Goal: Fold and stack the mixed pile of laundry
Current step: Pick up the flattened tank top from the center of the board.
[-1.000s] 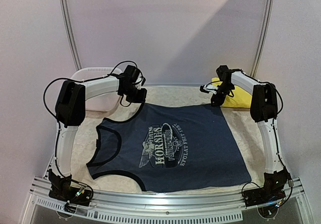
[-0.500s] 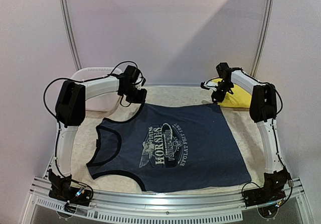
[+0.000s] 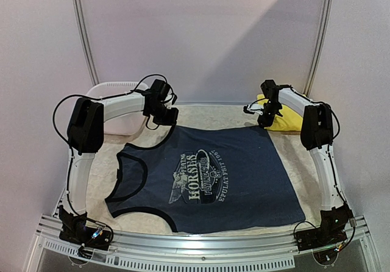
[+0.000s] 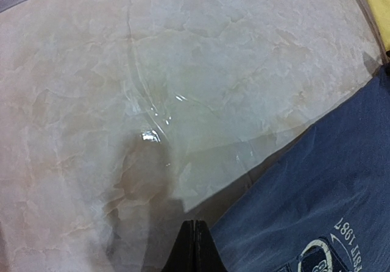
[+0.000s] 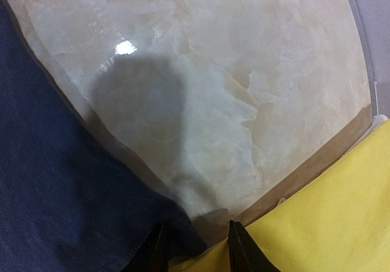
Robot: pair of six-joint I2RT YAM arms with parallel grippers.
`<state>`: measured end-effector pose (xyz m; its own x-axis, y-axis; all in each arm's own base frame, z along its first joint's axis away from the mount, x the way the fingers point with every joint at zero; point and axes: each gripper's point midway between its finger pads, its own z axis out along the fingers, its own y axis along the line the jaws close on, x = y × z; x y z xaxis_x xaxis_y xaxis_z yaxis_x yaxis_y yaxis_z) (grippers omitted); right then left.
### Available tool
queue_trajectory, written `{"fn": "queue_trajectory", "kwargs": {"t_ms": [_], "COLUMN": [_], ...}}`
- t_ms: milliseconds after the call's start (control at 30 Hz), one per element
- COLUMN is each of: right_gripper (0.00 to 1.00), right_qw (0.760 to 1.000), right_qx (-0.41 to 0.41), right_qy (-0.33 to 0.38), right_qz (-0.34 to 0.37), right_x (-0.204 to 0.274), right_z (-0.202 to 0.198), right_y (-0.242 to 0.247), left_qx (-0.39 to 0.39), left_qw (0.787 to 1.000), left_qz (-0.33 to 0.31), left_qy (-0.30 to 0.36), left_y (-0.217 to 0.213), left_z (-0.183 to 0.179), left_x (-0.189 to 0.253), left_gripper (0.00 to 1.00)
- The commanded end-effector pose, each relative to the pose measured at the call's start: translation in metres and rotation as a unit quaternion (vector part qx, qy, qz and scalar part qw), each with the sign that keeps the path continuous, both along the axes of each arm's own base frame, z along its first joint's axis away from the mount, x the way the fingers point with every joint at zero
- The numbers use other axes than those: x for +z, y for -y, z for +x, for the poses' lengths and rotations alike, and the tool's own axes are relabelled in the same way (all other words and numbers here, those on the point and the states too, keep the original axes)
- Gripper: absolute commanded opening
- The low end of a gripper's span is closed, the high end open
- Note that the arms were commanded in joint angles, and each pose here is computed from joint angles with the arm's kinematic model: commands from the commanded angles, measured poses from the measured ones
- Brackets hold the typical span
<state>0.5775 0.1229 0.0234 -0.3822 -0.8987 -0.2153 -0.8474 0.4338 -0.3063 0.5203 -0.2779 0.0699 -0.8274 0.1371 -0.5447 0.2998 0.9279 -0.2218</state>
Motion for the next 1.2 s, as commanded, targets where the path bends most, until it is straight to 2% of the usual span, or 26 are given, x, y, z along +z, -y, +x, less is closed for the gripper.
{"fn": "queue_trajectory", "kwargs": {"t_ms": [0, 100, 300, 600, 767, 1167], "right_gripper": [0.29, 0.24, 0.01, 0.00, 0.00, 0.00], "right_qw": [0.999, 0.999, 0.998, 0.998, 0.999, 0.998], "right_qx": [0.024, 0.034, 0.052, 0.052, 0.033, -0.016], "right_qy": [-0.024, -0.021, -0.015, 0.017, 0.040, 0.043], "right_qz": [-0.013, -0.012, -0.015, 0.034, 0.016, 0.040], "right_x": [-0.017, -0.014, -0.002, 0.049, 0.062, 0.089], "right_z": [-0.009, -0.009, -0.012, -0.014, -0.012, -0.032], "right_y": [-0.007, -0.011, -0.020, -0.040, -0.029, -0.002], "left_qx": [-0.004, -0.003, -0.004, -0.003, -0.002, -0.009], "left_qw": [1.000, 1.000, 1.000, 1.000, 1.000, 1.000], "left_qz": [0.001, -0.003, -0.006, 0.000, 0.006, 0.014], "left_qy": [-0.013, -0.014, -0.015, -0.005, 0.007, 0.009], "left_y": [0.000, 0.001, 0.002, -0.002, -0.005, -0.010], "left_z": [-0.005, -0.005, -0.005, -0.004, -0.003, -0.007], "left_x": [-0.013, -0.014, -0.014, -0.004, 0.005, 0.015], "left_gripper": [0.00, 0.00, 0.00, 0.00, 0.00, 0.00]}}
